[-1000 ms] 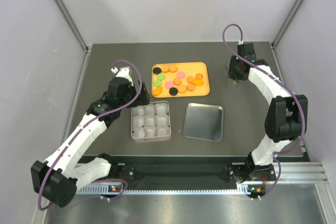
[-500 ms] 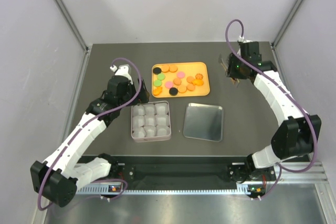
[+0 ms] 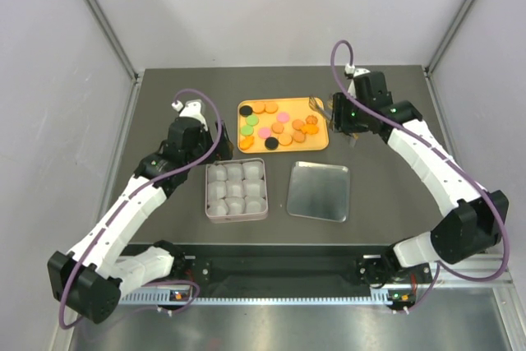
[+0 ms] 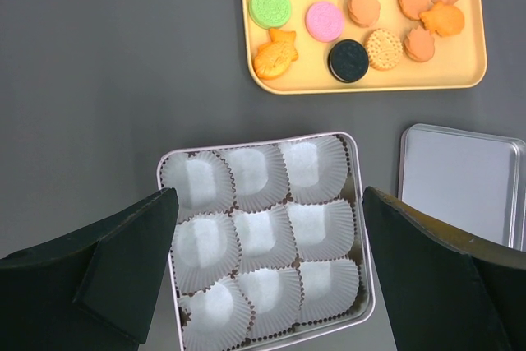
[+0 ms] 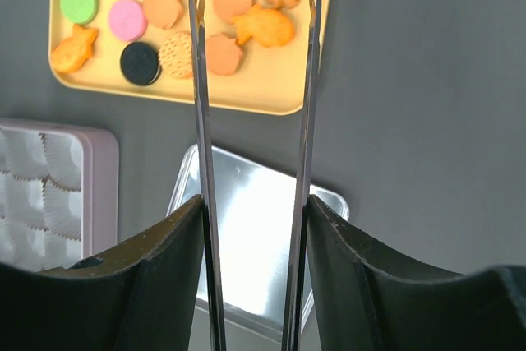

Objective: Pack the cookies

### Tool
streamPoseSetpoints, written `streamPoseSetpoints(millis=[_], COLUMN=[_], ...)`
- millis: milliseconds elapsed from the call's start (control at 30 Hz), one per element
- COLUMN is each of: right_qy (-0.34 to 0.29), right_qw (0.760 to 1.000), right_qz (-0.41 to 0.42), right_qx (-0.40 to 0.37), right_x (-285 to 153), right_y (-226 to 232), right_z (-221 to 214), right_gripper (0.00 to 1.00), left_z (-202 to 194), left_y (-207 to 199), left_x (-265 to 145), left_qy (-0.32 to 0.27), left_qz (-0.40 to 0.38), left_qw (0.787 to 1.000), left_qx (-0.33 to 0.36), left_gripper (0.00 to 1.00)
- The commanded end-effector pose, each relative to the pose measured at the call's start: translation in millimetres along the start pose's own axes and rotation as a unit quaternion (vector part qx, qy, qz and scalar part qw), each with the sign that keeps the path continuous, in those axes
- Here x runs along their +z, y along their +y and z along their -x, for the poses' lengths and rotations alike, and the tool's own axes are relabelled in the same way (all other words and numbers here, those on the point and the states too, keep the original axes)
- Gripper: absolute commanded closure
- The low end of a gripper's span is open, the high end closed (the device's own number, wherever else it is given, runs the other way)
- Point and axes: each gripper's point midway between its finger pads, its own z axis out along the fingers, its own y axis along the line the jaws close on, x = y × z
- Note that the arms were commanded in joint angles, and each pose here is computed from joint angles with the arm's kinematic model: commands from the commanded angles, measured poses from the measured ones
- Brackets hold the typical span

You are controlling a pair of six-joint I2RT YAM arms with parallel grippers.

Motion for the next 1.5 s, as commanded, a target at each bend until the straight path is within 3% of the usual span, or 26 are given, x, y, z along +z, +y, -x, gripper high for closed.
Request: streamPoseSetpoints(millis=[0,633,800,1467], right_qy=[-0.019,0.041,0.059,0.083], right_qw=[0.999,0.997,0.996,0.995], right_qz=[0.025,0.040,0.039,0.019], right_qx=[-0.008,-0.051,-0.051,-0.053], right_x=[-18.5,1.9,17.4,57.8], right_y=[18.8,49.2,51.8,50.6], right_z=[3.8,-53.7,-66.7,-80.6], right_gripper=[0.50,0.48,0.54,0.52], left_z=[22.0,29.1,27.3,17.0], left_y=[-6.9,-3.9,-1.2,4.1], left_x=[-4.4,-8.8,-8.7,-8.2], left_qy=[-0.027,-0.036,-0.035,-0.029], left_qz=[-0.006,0.003,0.008,0.013], left_qw=[1.000,0.999,0.999,0.999], left_qx=[0.002,0.015,0.015,0.014], left_gripper=[0.01,0.01,0.01,0.01])
